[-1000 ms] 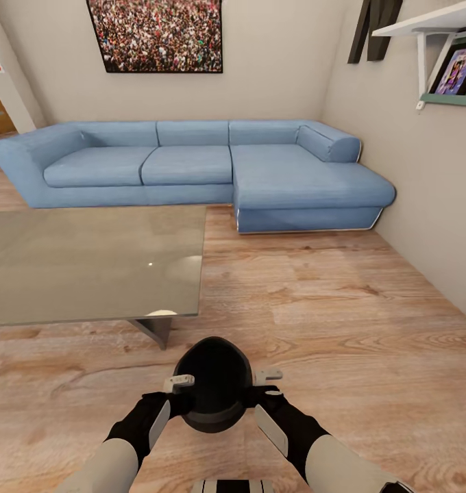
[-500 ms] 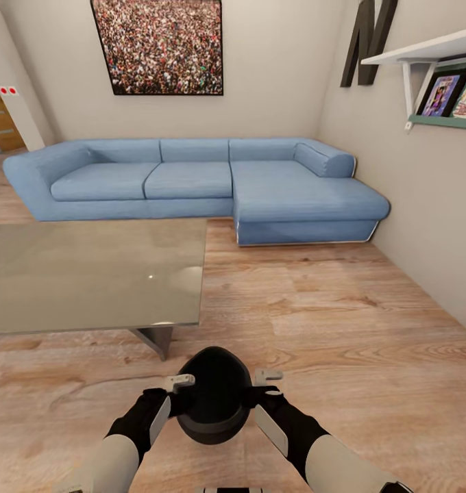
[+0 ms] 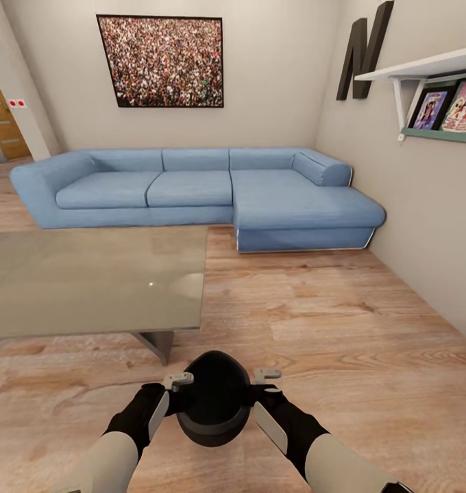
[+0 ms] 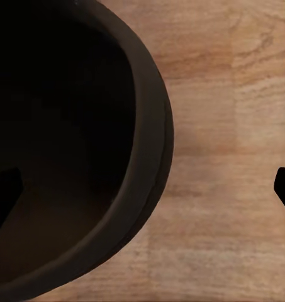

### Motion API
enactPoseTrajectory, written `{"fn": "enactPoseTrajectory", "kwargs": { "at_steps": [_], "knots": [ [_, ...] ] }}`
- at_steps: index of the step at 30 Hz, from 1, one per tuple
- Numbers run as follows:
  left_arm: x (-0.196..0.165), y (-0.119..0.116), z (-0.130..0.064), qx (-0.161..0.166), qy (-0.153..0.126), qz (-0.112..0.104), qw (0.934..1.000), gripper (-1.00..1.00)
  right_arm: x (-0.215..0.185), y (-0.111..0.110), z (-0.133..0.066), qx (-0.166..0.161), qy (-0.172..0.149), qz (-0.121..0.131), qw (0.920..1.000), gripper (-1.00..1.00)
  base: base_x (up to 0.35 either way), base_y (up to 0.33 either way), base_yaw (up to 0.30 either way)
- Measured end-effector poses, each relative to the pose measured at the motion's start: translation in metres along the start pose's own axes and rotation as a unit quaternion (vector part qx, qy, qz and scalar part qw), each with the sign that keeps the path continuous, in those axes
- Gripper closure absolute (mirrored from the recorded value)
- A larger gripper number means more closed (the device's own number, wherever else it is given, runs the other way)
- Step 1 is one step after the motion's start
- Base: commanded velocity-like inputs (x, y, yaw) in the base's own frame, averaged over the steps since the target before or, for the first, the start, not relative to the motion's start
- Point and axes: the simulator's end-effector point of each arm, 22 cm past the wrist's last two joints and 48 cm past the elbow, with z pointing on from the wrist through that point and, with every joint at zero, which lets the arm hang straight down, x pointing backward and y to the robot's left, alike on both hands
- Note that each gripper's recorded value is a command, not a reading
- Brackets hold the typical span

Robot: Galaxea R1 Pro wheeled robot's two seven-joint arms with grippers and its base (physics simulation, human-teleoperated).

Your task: Place each of the two pumpkins and all three candles from the living room inside a cabinet in the living room (use any cabinet), then make sure every cabinet is closed, and position the cauldron so it is next to a table in the living room.

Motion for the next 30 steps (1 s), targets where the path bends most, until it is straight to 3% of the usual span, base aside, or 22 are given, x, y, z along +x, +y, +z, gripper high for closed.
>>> {"fn": "enactPoseTrajectory", "kwargs": {
  "at_steps": [10,13,22,30],
  "knots": [
    [-0.022,0.003,-0.029,-0.004,0.016,-0.006,0.9999,-1.0,-0.018,0.003,-0.016,-0.001,0.0,0.001,1.0,-1.0,0.0,0.0,0.0],
    [-0.022,0.013,-0.036,-0.008,0.027,-0.024,0.9993,-1.0,-0.021,0.004,-0.021,-0.002,0.006,-0.001,1.0,-1.0,0.0,0.0,0.0],
    [-0.037,0.02,-0.056,-0.014,0.032,-0.029,0.999,-1.0,-0.056,0.02,-0.041,-0.017,-0.011,0.0,0.9998,-1.0,0.0,0.0,0.0],
    [-0.042,0.021,-0.073,-0.016,0.046,-0.029,0.9984,-1.0,-0.06,0.026,-0.056,-0.02,0.019,-0.012,0.9995,-1.0,-0.002,0.0,0.0]
  ]
}}
